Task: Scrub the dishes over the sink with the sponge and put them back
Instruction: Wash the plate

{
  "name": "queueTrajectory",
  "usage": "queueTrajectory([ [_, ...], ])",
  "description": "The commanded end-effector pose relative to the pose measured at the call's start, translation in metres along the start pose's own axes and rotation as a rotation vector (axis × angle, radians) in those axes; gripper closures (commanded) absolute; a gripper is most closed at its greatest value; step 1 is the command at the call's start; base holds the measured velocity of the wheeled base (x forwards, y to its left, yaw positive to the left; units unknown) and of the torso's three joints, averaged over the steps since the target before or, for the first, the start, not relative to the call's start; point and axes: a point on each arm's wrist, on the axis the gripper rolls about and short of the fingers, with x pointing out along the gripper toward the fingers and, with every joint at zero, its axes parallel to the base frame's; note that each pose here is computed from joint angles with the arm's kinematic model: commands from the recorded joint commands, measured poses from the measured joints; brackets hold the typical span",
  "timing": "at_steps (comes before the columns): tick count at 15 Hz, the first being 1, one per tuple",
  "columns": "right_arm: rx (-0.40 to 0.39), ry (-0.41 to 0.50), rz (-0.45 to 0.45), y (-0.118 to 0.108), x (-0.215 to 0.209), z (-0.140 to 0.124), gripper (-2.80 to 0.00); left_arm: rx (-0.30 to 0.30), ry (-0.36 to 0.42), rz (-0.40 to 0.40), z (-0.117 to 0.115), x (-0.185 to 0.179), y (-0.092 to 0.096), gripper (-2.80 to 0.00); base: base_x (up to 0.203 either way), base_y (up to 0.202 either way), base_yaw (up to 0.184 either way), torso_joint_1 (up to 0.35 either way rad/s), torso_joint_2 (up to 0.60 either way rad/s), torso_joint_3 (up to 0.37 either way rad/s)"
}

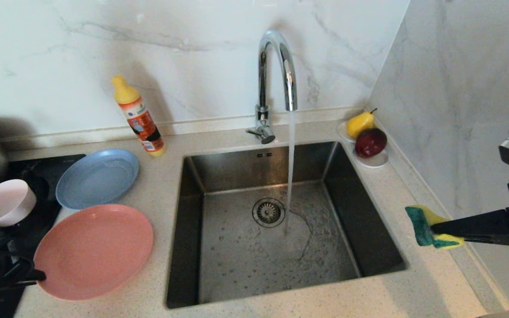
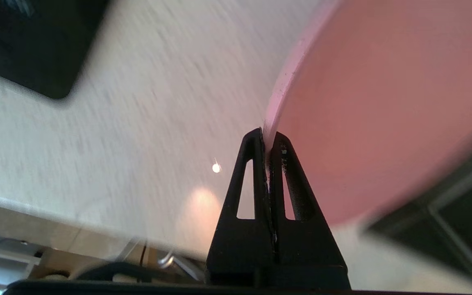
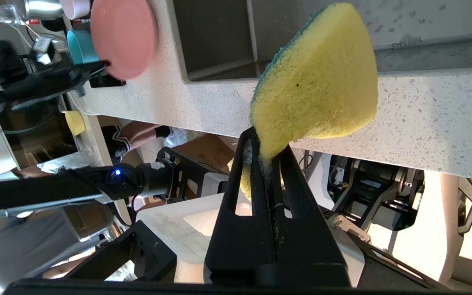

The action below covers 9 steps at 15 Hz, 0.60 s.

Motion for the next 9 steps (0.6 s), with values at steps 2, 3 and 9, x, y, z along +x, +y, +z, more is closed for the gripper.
queueTrajectory([
  [2, 0.006, 0.006, 0.001, 0.0, 0.001, 0.0, 0.0, 0.097, -0.055, -0.026, -0.022, -0.041, -0.009, 0.0, 0.0, 0.0, 0.0, 0.0, 0.0, 0.0],
  [3, 0.008, 0.009, -0.001, -0.001, 0.002, 0.0, 0.0, 0.15, -0.037, -0.024, -0.031, -0.049, -0.01, 0.0, 0.0, 0.0, 0.0, 0.0, 0.0, 0.0],
  [9, 0.011, 0.016, 0.006, -0.001, 0.002, -0.001, 0.0, 0.377, 0.016, -0.184, -0.064, -0.072, -0.025, 0.0, 0.0, 0.0, 0.0, 0.0, 0.0, 0.0],
])
